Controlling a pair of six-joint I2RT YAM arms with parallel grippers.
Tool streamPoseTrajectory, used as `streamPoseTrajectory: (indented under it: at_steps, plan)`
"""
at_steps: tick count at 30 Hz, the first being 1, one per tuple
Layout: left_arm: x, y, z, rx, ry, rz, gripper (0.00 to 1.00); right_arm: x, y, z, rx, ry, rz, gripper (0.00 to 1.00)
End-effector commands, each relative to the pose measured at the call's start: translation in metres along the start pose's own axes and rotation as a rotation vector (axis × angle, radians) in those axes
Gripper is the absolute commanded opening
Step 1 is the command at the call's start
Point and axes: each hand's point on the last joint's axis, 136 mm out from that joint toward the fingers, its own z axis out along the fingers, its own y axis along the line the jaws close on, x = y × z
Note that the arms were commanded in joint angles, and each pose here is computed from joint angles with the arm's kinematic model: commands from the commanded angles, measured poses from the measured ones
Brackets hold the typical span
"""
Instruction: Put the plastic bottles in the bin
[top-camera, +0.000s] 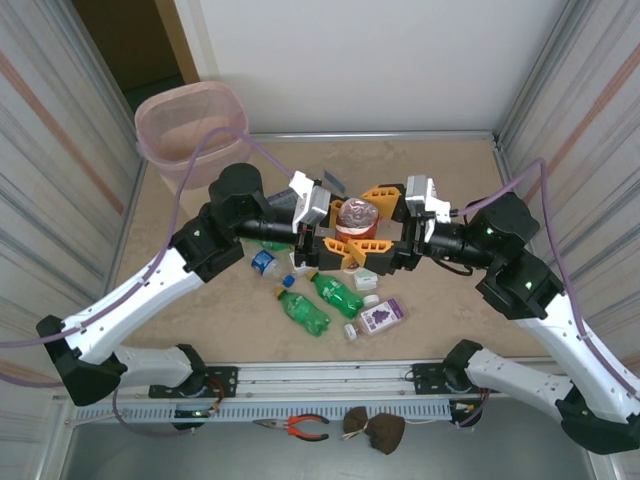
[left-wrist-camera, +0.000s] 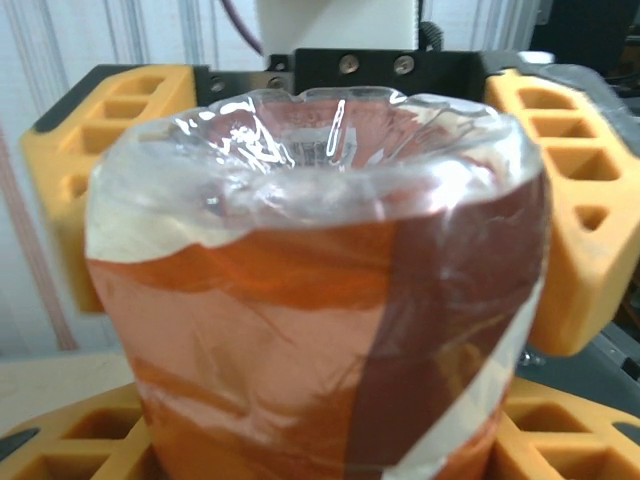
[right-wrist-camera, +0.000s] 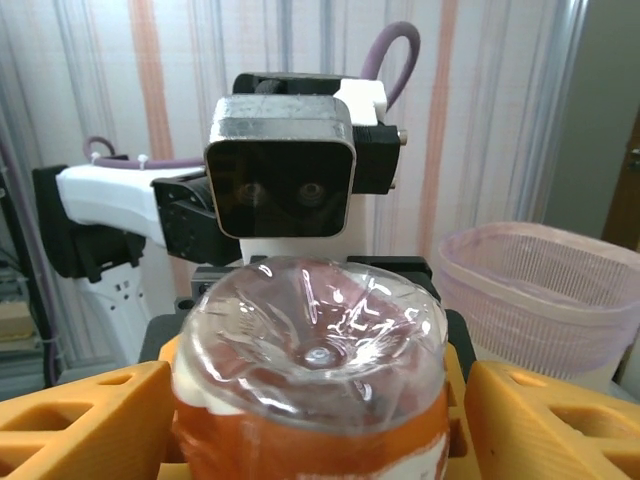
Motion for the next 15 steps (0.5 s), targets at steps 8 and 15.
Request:
streamPoseTrajectory:
  at_steps: [8,15]
  plan:
    - [0.007,0.046,-0.031,-0.373,0.098,0.045,0.57,0.007,-0.011,-0.026,0.153,0.011,-0.008,0.79]
    - [0.017,0.107,-0.085,-0.681,0.19,-0.018,0.56,0.011,-0.018,-0.032,0.207,0.021,-0.014,0.79]
